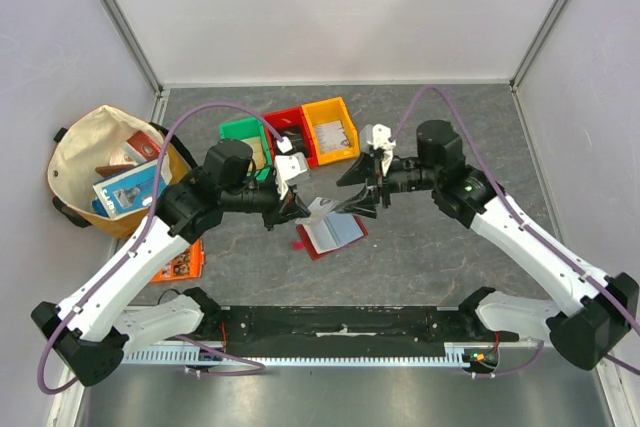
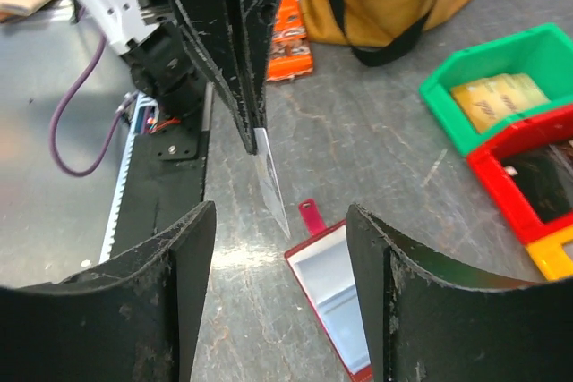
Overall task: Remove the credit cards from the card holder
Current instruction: Place the credit card in the storage box.
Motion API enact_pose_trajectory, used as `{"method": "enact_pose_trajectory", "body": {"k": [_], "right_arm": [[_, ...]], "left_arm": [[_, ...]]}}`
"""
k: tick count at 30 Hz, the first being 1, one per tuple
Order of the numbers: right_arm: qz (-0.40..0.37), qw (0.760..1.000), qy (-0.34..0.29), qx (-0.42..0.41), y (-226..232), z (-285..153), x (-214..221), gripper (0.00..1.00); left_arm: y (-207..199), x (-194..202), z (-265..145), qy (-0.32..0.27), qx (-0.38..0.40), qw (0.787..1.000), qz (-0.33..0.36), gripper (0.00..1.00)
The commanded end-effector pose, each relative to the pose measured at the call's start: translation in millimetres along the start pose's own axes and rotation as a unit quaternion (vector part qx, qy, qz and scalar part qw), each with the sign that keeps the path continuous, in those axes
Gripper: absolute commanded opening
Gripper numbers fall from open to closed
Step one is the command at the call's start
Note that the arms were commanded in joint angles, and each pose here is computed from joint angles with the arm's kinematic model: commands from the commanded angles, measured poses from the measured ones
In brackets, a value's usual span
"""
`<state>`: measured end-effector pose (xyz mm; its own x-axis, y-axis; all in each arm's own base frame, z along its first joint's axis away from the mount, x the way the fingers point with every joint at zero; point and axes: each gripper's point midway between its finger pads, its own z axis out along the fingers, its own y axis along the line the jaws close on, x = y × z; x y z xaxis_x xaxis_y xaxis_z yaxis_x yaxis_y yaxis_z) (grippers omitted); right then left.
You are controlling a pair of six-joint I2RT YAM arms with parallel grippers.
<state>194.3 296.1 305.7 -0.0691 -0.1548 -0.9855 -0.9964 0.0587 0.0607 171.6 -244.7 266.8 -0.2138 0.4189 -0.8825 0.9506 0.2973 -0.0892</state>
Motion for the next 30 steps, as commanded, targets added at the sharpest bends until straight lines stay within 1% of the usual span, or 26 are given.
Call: {"method": "enact_pose_trajectory", "body": {"k": [1,5,9,11,15,17,20,21,22,23,25,27,28,30], "right_arm": [[-0.039,0.996,0.021,-0.076,22,13,2,0.65],[-0.027,0.995,0.044,-0.089,25,23,16,0.58],[-0.020,0.994,0.051,-0.092,25,24,21,0.45],[-0.022,0.995,0.050,-0.089,24,24,20,0.33],[-0.015,0.996,0.054,-0.072,19,25,20,0.01],[-0.007,0.997,0.056,-0.060,15,26,21,0.00],[0.019,0.997,0.064,-0.024,-1,29,25,0.00],[0.029,0.997,0.067,-0.010,-9,30,28,0.00],[0.045,0.997,0.068,0.014,-20,30,30,0.00],[0.062,0.995,0.071,0.042,-33,30,32,0.00],[0.093,0.987,0.070,0.111,-63,26,37,0.00],[0.121,0.972,0.068,0.190,-102,17,44,0.00],[0.149,0.962,0.062,0.221,-116,14,45,0.00],[0.187,0.931,0.060,0.308,-155,-1,54,0.00]], "left_arm": [[-15,0,-5,-0.013,0.036,0.998,0.042,0.02],[-21,0,-7,-0.022,0.048,0.998,0.046,0.02],[-22,2,-7,-0.020,0.051,0.998,0.044,0.02],[-22,4,-7,-0.019,0.050,0.998,0.042,0.02],[-17,7,-7,-0.018,0.031,0.998,0.044,0.02],[-9,7,-8,-0.020,0.008,0.999,0.041,0.02],[17,5,-12,-0.026,-0.073,0.997,0.024,0.15],[26,4,-15,-0.031,-0.104,0.994,0.016,0.23],[40,1,-20,-0.038,-0.143,0.989,0.004,0.34],[53,0,-25,-0.047,-0.179,0.983,-0.010,0.41],[83,-5,-40,-0.071,-0.257,0.963,-0.041,0.56],[110,-7,-59,-0.098,-0.327,0.936,-0.081,0.60],[121,-7,-69,-0.109,-0.355,0.924,-0.094,0.63],[138,-3,-86,-0.130,-0.405,0.895,-0.135,0.71]]}}
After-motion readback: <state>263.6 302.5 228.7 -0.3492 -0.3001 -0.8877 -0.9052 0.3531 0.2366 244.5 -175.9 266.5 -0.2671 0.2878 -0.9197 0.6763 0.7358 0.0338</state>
